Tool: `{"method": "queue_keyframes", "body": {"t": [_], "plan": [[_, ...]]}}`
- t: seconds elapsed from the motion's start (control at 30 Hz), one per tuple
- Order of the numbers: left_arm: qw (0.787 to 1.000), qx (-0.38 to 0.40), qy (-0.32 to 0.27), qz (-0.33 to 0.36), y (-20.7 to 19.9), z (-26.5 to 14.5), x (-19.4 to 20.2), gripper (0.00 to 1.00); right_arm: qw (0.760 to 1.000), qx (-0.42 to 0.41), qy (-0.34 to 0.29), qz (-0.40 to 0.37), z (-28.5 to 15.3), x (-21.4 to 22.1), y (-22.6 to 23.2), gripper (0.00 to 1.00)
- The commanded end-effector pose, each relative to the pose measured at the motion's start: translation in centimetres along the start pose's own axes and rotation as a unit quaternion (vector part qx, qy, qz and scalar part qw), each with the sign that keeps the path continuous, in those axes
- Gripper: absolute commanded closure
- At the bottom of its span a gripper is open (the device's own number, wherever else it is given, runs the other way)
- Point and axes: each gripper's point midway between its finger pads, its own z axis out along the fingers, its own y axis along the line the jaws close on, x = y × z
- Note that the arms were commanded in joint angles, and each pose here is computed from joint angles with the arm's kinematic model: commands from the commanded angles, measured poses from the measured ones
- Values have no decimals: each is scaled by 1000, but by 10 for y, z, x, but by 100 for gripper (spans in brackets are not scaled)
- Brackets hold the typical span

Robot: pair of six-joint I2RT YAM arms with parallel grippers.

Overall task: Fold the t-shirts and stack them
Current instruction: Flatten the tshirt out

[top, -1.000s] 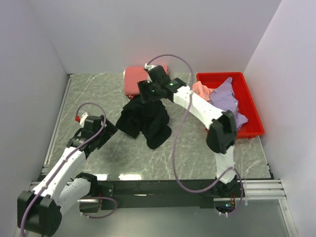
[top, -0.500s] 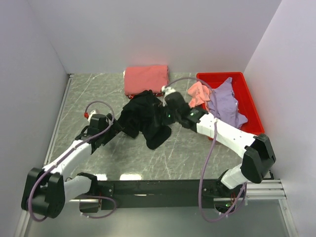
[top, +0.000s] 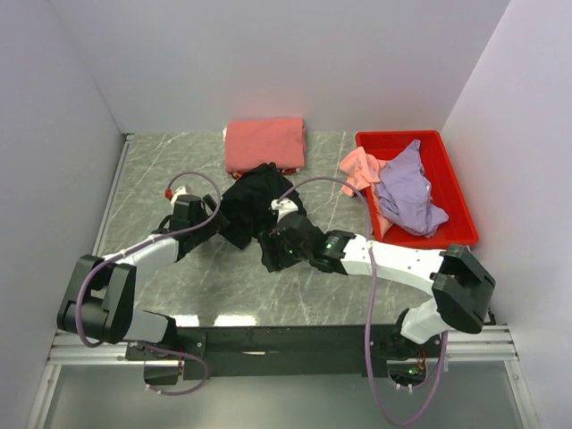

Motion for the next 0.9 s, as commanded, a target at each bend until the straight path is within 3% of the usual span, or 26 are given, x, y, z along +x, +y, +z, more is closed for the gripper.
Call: {"method": "queue_keyframes", "body": {"t": [0.0,0.17,0.43,0.53,0.57,0.73,0.87], "plan": [[996,70,-56,26,-39,2,-33,8,998,1,-56,24,6,-20,13,20],[995,76,-59,40,-44,11,-36,12,996,64,-44,35,26,-12,-6,25],[991,115,-50,53,-66,28,-39,15,993,90,-52,52,45,-12,-12,30],[986,152,-46,59,-80,29,-37,21,992,97,-63,57,47,-15,-14,34],[985,158,-43,60,-82,32,-36,24,991,102,-66,57,47,-16,-16,40],[979,190,-35,61,-97,37,-35,58,989,119,-72,56,47,-18,-23,64],[978,195,-40,61,-101,37,-39,99,987,129,-78,54,41,-21,-26,98]]}}
